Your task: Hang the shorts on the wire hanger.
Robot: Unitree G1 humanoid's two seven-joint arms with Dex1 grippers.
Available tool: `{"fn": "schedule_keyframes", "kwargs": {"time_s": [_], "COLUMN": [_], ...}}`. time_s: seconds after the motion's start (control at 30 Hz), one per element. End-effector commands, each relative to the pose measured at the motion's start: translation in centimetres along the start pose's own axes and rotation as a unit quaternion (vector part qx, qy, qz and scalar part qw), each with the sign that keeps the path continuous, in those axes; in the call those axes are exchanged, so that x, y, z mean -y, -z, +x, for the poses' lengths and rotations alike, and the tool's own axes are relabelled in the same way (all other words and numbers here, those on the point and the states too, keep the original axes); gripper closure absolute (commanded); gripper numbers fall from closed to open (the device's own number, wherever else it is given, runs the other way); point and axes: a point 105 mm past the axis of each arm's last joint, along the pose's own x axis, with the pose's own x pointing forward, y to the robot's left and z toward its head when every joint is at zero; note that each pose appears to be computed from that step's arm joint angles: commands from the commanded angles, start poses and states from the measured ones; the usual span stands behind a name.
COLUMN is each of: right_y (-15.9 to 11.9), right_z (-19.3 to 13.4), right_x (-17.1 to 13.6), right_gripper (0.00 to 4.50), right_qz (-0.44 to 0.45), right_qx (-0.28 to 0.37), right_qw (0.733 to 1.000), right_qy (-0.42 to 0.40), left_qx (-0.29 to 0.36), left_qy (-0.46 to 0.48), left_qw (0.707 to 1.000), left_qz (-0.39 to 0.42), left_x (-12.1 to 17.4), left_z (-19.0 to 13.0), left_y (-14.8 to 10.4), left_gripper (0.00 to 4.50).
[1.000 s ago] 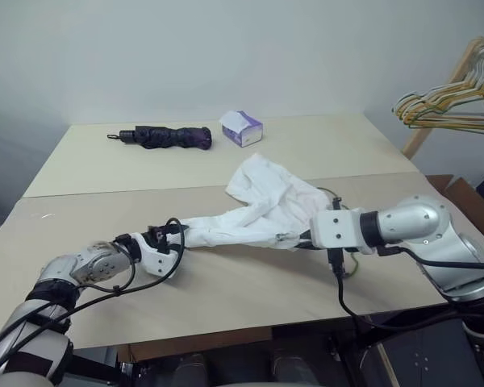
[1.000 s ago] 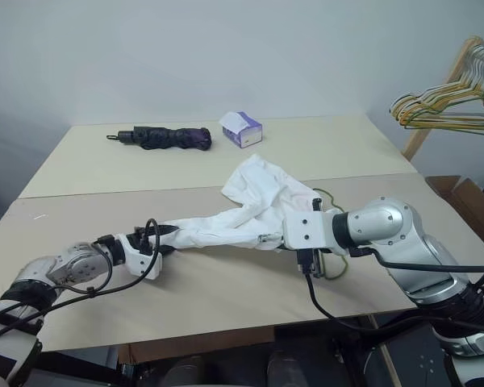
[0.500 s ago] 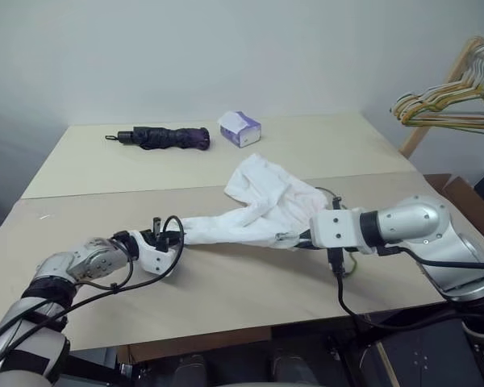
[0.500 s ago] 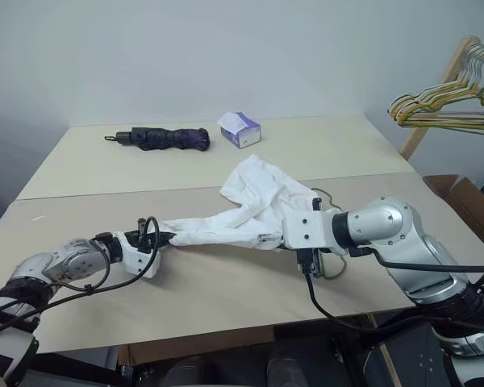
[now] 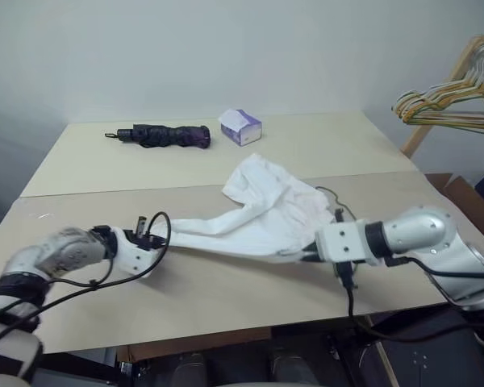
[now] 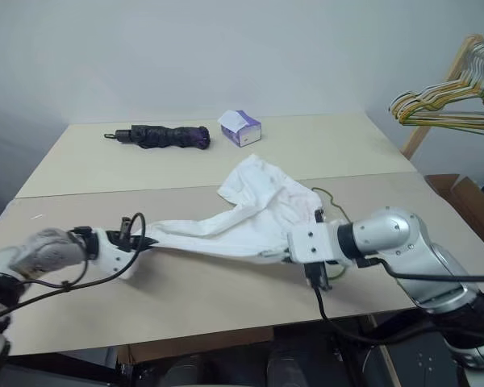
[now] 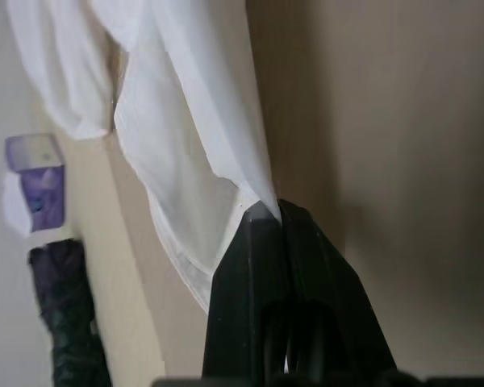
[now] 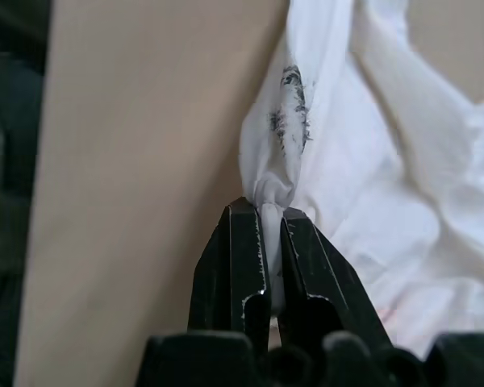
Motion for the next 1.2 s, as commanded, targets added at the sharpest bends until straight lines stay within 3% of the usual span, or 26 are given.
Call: {"fn": "schedule_keyframes", "kwargs": {"time_s": [0.03, 0.17, 0.33, 0.5, 0.67, 0.77, 0.83, 0.9, 1.0, 1.1, 1.2], "right_y": [1.0, 2.4, 2.8, 2.9, 3.5, 3.5, 3.4, 3.1, 1.6, -0.7, -3.4], "right_z": [-1.5, -1.3, -1.3, -2.0, -2.8, -3.7, -4.5, -5.5, -8.6, -12.3, -16.0], "right_x": [-0.5, -1.0, -2.0, -2.4, 2.1, 7.3, 11.7, 16.8, 24.4, 28.2, 29.5], "right_gripper": [4.5, 4.5, 4.5, 4.5, 4.5, 4.5, 4.5, 4.5, 4.5, 4.5, 4.5], "right_qz": [-0.041, -0.067, -0.086, -0.091, -0.091, -0.097, -0.112, -0.134, -0.158, -0.173, -0.182], "right_qx": [-0.037, -0.069, -0.06, -0.044, -0.054, -0.063, -0.085, -0.12, -0.181, -0.189, -0.147], "right_qw": [0.998, 0.995, 0.993, 0.992, 0.994, 0.993, 0.985, 0.963, 0.883, 0.791, 0.689], "right_qy": [-0.012, -0.02, -0.045, -0.077, -0.032, 0.029, 0.096, 0.199, 0.403, 0.556, 0.685], "left_qx": [0.013, 0.052, 0.1, 0.133, 0.121, 0.086, 0.02, -0.06, -0.179, -0.236, -0.265], "left_qy": [0.066, 0.121, 0.194, 0.179, 0.068, -0.073, -0.181, -0.289, -0.482, -0.609, -0.694], "left_qw": [0.997, 0.989, 0.969, 0.962, 0.975, 0.977, 0.966, 0.944, 0.85, 0.753, 0.669], "left_qz": [-0.033, -0.066, -0.113, -0.156, -0.176, -0.18, -0.182, -0.149, -0.111, -0.076, -0.002], "left_x": [0.1, 0.9, 2.6, 2.1, -2.1, -8.5, -13.4, -18.5, -26.5, -31.0, -33.6], "left_z": [-3.1, -4.9, -6.8, -6.9, -5.4, -4.5, -4.4, -5.6, -10.4, -15.4, -20.1], "left_y": [-1.1, -3.9, -7.8, -9.6, -7.2, -3.6, -0.3, 2.5, 4.5, 3.7, 1.2], "left_gripper": [4.49, 4.49, 4.49, 4.49, 4.49, 4.49, 4.49, 4.49, 4.49, 4.49, 4.49]}}
